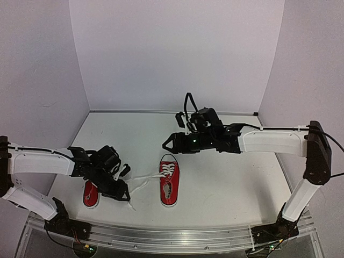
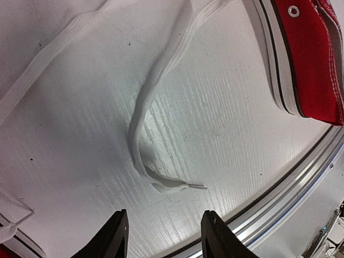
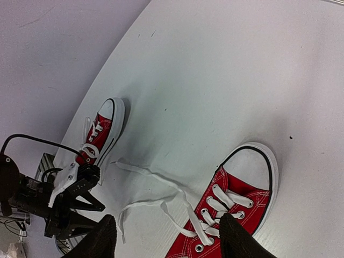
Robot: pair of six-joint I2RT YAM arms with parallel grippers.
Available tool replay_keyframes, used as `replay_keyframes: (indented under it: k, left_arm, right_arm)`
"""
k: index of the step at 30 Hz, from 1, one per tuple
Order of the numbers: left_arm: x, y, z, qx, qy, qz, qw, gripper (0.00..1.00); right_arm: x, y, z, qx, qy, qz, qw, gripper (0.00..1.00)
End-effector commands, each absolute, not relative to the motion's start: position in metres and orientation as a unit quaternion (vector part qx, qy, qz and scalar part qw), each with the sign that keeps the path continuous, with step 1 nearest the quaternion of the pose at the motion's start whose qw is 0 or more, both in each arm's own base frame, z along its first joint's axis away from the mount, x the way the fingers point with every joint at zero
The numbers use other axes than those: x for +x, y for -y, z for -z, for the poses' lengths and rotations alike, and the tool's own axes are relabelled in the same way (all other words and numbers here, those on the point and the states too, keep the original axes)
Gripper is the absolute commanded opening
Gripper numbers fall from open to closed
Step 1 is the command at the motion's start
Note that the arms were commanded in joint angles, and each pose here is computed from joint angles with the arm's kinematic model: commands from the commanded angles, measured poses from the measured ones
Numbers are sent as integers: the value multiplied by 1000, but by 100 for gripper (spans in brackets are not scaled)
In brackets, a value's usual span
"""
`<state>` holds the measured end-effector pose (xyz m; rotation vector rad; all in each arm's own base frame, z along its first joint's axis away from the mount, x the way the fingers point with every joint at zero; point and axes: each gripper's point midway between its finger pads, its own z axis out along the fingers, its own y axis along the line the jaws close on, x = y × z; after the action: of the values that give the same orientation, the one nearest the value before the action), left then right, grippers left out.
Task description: Tie the shoes
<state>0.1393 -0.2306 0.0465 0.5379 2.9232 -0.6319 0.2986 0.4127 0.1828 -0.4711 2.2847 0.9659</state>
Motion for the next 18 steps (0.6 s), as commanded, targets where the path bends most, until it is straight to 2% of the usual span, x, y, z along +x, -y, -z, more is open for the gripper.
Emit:
replay_keyframes:
  k: [1, 18]
  left_arm:
    - [157, 232, -59, 176, -962, 188, 87, 48]
    - [166, 242, -23, 187, -966, 160, 72, 40]
  right_arm:
    - [301, -405, -208, -179, -847, -372, 335, 62]
    - [297, -403, -186, -187, -857, -360, 318, 61]
